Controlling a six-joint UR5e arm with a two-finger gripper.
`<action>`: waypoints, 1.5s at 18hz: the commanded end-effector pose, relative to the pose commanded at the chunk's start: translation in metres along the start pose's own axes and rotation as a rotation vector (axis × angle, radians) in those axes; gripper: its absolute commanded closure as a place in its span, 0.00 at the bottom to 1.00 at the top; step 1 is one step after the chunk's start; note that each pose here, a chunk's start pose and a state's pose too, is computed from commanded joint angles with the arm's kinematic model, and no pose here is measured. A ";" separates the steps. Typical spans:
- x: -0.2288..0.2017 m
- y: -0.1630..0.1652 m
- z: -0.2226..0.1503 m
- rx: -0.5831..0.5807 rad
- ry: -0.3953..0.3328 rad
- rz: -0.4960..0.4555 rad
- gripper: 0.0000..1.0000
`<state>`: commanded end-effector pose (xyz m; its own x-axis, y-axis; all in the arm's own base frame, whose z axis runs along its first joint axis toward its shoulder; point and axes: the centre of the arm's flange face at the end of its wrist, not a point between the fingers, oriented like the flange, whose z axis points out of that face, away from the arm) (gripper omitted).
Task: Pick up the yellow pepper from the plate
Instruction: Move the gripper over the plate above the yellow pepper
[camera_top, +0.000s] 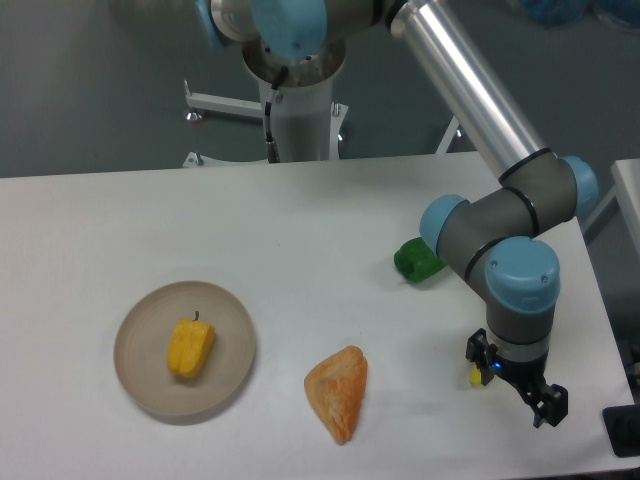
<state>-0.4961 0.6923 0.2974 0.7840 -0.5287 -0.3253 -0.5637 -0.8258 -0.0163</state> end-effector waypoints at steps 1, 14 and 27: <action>0.000 0.000 0.000 0.000 0.000 0.000 0.00; 0.064 -0.033 -0.078 0.006 0.036 -0.090 0.00; 0.277 -0.192 -0.140 0.029 0.212 -0.543 0.00</action>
<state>-0.1342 0.6769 0.3432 0.9959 -0.0618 -0.0664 -0.0715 -0.9854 -0.1547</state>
